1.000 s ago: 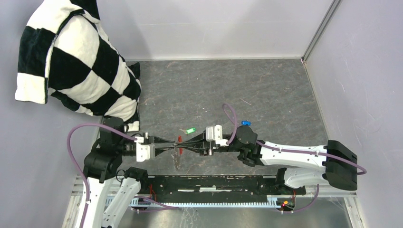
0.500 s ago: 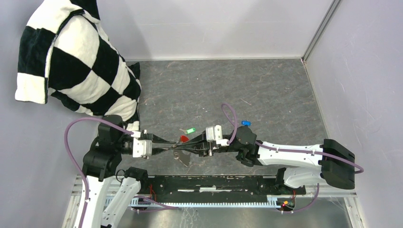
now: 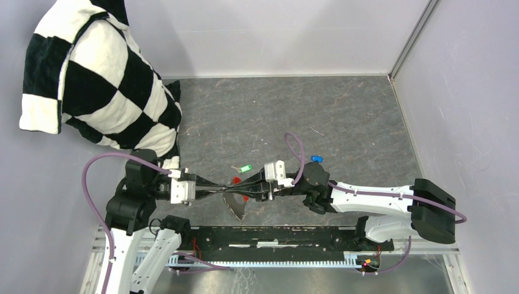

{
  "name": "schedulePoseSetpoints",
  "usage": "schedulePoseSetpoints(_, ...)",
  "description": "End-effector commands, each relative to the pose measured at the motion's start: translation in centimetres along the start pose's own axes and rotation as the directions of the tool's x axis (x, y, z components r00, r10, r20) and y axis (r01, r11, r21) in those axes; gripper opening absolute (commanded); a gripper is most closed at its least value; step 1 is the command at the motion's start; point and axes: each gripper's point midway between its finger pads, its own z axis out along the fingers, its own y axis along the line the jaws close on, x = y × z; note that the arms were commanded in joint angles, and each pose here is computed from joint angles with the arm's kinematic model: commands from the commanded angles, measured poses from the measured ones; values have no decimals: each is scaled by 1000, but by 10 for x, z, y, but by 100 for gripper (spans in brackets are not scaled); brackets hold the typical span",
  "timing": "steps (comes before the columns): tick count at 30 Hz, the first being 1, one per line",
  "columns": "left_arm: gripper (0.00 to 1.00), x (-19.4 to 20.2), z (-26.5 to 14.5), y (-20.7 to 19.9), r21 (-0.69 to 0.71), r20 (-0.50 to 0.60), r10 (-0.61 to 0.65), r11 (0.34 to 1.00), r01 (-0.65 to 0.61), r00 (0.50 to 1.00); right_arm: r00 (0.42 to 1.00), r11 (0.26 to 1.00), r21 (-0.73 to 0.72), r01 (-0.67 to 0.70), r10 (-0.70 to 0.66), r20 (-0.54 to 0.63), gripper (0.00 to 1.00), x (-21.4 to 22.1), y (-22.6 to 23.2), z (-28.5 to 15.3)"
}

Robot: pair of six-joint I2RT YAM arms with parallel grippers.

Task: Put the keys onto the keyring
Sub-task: Adjust the keyring.

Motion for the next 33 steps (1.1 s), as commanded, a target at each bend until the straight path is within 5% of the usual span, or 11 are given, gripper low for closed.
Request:
schedulePoseSetpoints(1, 23, -18, 0, -7, 36, 61, 13, 999, -15, 998, 1000, 1000, 7, -10, 10, -3, 0, 0, -6, 7)
schedulePoseSetpoints(12, 2, -8, -1, -7, 16, 36, 81, 997, -81, 996, 992, 997, -47, -65, 59, -113, 0, 23, -1, 18)
schedulePoseSetpoints(18, 2, 12, -4, -15, 35, -39, 112, 993, -111, 993, 980, 993, -75, -96, 81, -184, 1, 34, 4, 18)
schedulePoseSetpoints(25, 2, 33, -7, -16, 67, -125, 112, 992, -104, 986, 963, 996, -79, -42, 19, -268, 28, 32, 2, 5)
schedulePoseSetpoints(33, 2, 41, -8, -17, 74, -151, 120, 991, -110, 981, 927, 992, -118, 31, -73, -367, 34, 26, -9, 0)
